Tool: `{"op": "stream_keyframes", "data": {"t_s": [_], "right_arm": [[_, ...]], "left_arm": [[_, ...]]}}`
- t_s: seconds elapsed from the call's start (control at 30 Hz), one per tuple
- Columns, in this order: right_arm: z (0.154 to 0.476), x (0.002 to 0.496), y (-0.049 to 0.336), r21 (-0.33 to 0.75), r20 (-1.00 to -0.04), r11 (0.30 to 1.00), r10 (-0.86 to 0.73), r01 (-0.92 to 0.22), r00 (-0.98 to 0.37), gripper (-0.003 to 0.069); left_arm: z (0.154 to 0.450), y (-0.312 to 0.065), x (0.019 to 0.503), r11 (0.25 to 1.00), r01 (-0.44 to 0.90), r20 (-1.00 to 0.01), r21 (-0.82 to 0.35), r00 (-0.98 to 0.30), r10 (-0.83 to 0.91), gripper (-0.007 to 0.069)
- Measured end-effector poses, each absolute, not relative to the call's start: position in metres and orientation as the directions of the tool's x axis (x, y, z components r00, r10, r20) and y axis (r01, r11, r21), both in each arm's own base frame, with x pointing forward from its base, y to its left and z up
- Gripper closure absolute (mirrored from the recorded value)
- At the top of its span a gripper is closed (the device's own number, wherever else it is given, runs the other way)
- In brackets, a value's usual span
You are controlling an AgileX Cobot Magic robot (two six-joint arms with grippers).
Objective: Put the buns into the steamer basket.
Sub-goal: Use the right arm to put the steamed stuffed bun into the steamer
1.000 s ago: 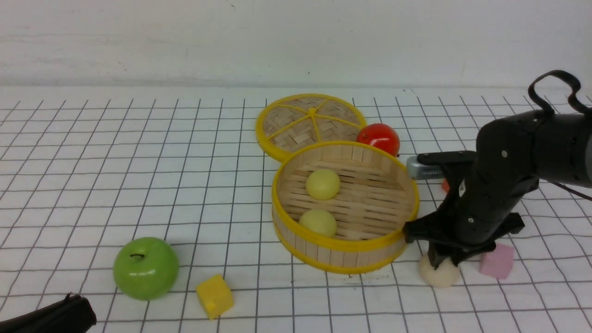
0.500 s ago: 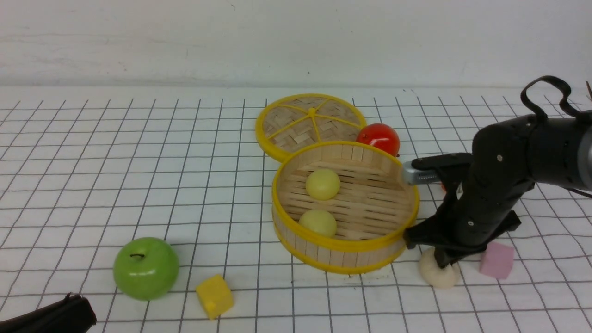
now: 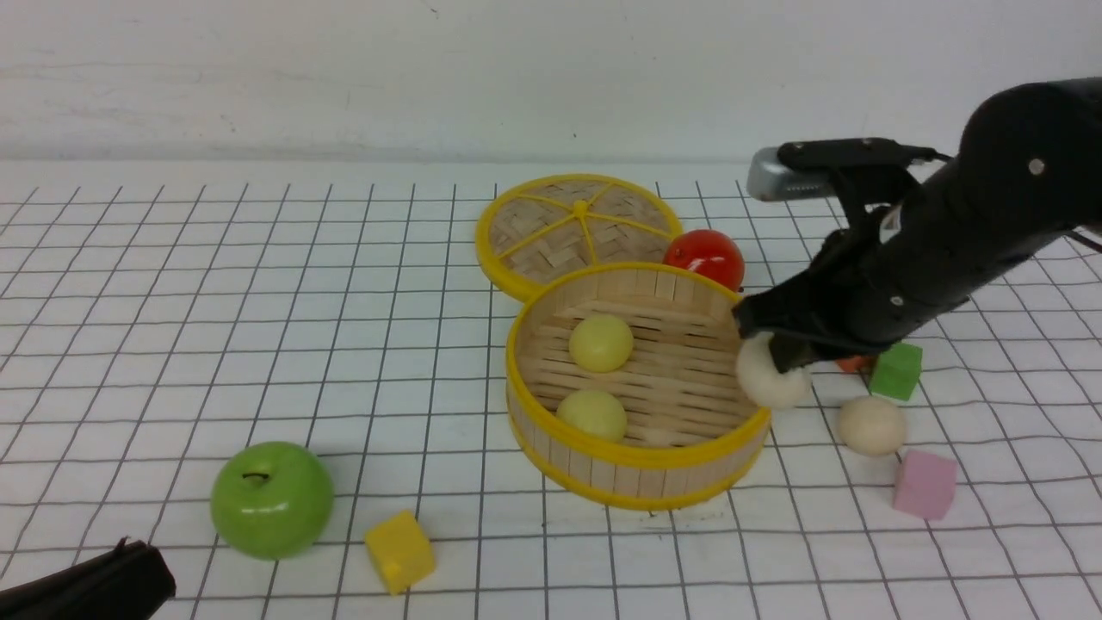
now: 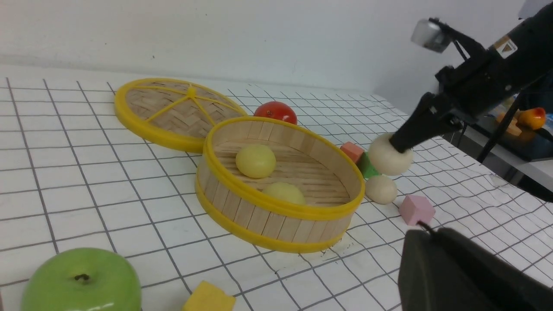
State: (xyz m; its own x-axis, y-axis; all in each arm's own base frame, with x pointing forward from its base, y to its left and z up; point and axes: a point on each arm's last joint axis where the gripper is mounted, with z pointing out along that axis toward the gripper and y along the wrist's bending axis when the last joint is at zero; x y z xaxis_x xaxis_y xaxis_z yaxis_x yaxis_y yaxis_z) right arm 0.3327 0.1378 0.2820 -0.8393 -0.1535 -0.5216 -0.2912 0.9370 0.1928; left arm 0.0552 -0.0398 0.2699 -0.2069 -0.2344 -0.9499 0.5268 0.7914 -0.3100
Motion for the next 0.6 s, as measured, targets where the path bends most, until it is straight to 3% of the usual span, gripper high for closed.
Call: {"op": "stream_keyframes", "data": {"t_s": [0.13,0.3,0.43,0.6], "right_arm": [[0.266,0.352,0.149,0.239,-0.549,0.924,-0.124,-0.298,-0.827,0.0647],[0.222,0.374,0.158,0.249,-0.496,0.929,-0.122,-0.275,-0.86,0.0576],[0.205,0.38,0.161,0.266,-0.47,0.93,-0.103,-0.252,-0.877,0.0386],[0.231,0.373,0.158,0.271,-0.514,0.924,-0.098,-0.27,-0.852,0.0213]], "left_arm": [[0.27,-0.04,0.055,0.792,0.527,-0.95,-0.31,-0.204,-0.236,0.0627],[0.27,-0.04,0.055,0.792,0.527,-0.95,-0.31,-0.204,-0.236,0.0622],[0.27,-0.04,0.055,0.792,0.527,-0.95,-0.31,-0.204,-0.236,0.0617],[0.27,-0.04,0.055,0.792,0.527,-0.95,-0.31,-0.205,-0.236,0.0613]]}}
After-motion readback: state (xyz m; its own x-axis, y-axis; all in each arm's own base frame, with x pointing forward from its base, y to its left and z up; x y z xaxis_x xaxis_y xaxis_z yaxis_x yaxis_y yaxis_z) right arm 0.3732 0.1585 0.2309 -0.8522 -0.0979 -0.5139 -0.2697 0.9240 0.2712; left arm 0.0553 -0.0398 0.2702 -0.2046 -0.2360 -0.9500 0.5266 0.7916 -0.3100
